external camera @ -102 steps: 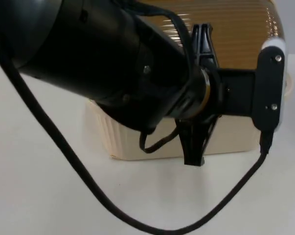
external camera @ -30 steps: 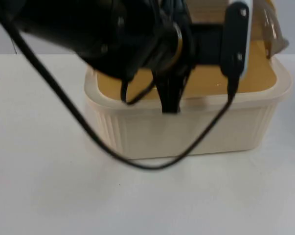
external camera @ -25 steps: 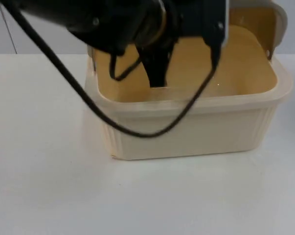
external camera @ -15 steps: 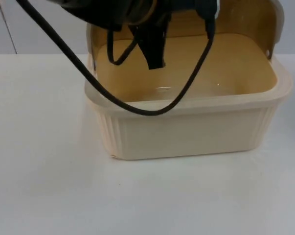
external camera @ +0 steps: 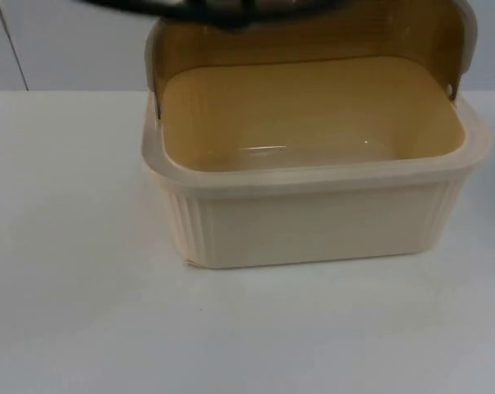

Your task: Open the box lid with the left hand, place the block into the box with the right hand, then close the box lid with the left hand.

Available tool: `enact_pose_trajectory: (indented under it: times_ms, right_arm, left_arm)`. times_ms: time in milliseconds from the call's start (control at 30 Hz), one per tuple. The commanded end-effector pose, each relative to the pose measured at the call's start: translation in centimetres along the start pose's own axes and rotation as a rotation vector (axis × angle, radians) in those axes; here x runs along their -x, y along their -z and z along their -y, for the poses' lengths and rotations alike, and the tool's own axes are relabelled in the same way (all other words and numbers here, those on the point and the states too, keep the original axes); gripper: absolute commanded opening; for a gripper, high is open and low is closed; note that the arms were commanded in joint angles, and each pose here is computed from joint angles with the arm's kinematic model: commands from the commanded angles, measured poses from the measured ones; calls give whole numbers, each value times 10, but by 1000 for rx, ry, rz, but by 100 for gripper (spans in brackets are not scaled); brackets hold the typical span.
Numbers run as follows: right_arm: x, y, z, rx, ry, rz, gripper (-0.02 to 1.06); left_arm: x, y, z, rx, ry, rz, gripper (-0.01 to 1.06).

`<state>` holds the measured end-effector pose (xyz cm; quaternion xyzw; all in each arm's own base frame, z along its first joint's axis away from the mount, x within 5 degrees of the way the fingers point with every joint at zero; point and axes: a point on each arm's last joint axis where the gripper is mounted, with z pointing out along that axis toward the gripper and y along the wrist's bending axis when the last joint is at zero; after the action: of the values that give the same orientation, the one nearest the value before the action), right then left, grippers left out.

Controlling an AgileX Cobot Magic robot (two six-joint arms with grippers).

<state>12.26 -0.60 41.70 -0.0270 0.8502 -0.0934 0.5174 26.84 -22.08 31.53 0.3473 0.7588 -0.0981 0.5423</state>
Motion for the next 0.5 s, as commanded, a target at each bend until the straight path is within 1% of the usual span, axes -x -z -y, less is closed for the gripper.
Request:
enact_pose_trajectory:
  times_ms: [0, 33, 100, 200, 233, 267, 300, 333, 367, 400, 433, 467]
  right_arm:
    - [1, 3, 1, 0, -17, 12, 105]
    - [1, 3, 1, 0, -17, 12, 105]
    - [1, 3, 1, 0, -17, 12, 105]
    - [1, 3, 1, 0, -17, 12, 105]
    - [1, 3, 1, 0, -17, 12, 105]
    - [1, 3, 1, 1, -18, 12, 105]
    - [1, 3, 1, 1, -18, 12, 105]
    - [1, 3, 1, 1, -18, 12, 105]
    - [1, 3, 1, 1, -18, 12, 105]
    - [1, 3, 1, 1, -18, 12, 105]
    - [2, 3, 1, 1, -17, 15, 105]
    - [2, 3, 1, 2, -17, 17, 105]
  left_arm:
    - [2, 34, -28, 118, 99, -30, 0]
    - [2, 34, -28, 118, 99, -30, 0]
    - [2, 57, -56, 233, 168, -43, 0]
    - [0, 91, -98, 352, 426, 18, 0]
    - [-2, 100, -109, 372, 515, 42, 0]
    - [-3, 105, -115, 387, 548, 48, 0]
    - [-3, 105, -115, 387, 548, 48, 0]
    - [-9, 116, -129, 406, 631, 54, 0]
    - [-13, 120, -135, 401, 621, 27, 0]
    - [-16, 120, -135, 354, 621, 3, 0]
    - [-21, 119, -136, 302, 597, -38, 0]
    - [-23, 118, -136, 274, 615, -46, 0]
